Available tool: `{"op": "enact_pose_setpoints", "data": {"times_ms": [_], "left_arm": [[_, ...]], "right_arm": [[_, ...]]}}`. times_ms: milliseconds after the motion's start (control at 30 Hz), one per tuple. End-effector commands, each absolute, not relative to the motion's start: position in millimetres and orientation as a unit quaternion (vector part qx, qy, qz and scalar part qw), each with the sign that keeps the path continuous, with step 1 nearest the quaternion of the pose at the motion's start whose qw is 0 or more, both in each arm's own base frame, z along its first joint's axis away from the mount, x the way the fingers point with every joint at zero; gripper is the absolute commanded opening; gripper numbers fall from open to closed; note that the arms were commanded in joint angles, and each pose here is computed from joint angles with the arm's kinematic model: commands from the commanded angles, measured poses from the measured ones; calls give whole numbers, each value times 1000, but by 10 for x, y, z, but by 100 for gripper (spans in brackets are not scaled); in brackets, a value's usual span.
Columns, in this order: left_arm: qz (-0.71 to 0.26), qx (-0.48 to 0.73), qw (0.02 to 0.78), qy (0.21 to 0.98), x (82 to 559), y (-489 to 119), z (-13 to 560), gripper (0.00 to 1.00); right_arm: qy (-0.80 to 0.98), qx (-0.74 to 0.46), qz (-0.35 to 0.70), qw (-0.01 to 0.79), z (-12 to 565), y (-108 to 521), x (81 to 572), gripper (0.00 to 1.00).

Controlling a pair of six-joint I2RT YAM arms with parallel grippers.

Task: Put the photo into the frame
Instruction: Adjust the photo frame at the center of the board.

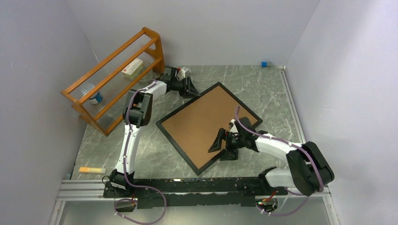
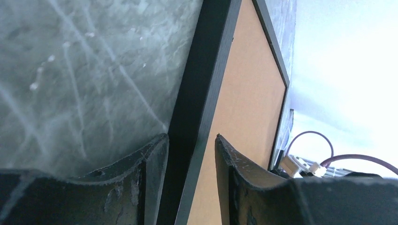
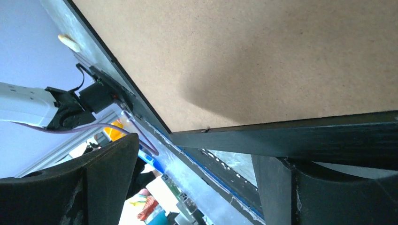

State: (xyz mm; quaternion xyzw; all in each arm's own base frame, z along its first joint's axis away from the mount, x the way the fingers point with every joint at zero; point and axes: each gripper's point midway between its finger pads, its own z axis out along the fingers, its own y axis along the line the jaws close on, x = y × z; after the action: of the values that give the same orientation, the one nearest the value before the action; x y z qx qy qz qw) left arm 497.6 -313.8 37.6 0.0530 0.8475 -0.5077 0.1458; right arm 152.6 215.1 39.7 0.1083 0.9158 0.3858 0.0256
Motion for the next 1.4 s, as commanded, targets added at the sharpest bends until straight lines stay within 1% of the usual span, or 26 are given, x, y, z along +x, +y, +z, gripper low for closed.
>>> {"op": "enact_pose_setpoints", "data": {"times_ms": [0,100,233,267,333,400,467,600,633,700,733,833,933,967,1033,1067,1233,1333,1367], "left_arm": [[-505,77,58,858,4488,-3457,118,50],[-462,88,99,877,4654,-3280,264,55],[-425,84,154,888,4905,-2918,622,63],[-418,78,168,889,4962,-2804,732,67],[-395,60,193,896,5050,-2564,920,74],[-353,25,208,912,5082,-2259,1037,75],[-321,-14,220,921,4991,-1944,1152,75],[-262,-72,225,936,4642,-1490,1174,75],[-246,-87,222,940,4518,-1390,1153,75],[-224,-117,216,943,4285,-1233,1093,75],[-220,-133,214,943,4167,-1176,1052,74],[-236,-169,206,935,3855,-1138,932,69],[-290,-176,197,920,3599,-1290,844,59],[-309,-175,188,916,3479,-1348,786,55],[-332,-173,180,910,3369,-1415,742,49],[-330,-173,175,911,3325,-1416,706,47],[-292,-183,155,926,3216,-1321,514,39],[-279,-191,129,932,3161,-1317,395,34],[-252,-197,116,940,3098,-1262,299,29]], "right_arm": [[902,87,407,114,612,2334,1979,92],[919,100,357,132,640,2167,1972,93],[932,108,307,158,805,1920,1878,94],[931,107,306,169,884,1893,1881,91],[925,94,319,186,1037,1919,1911,81],[916,66,344,198,1190,2027,1990,75],[908,44,365,201,1282,2169,2110,68],[904,-7,377,203,1428,2555,2447,62],[906,-20,376,192,1370,2676,2516,62],[899,-56,393,185,1395,2957,2638,56],[894,-75,403,180,1389,3103,2693,50],[882,-132,428,145,1334,3548,2737,28],[864,-191,455,102,1239,3959,2633,15],[862,-201,456,90,1181,4052,2597,12],[857,-214,463,74,1098,4217,2537,9],[853,-218,469,70,1092,4268,2507,8],[853,-228,467,45,909,4411,2545,7],[854,-232,465,25,815,4461,2556,7],[855,-232,463,17,751,4485,2560,6]]}}
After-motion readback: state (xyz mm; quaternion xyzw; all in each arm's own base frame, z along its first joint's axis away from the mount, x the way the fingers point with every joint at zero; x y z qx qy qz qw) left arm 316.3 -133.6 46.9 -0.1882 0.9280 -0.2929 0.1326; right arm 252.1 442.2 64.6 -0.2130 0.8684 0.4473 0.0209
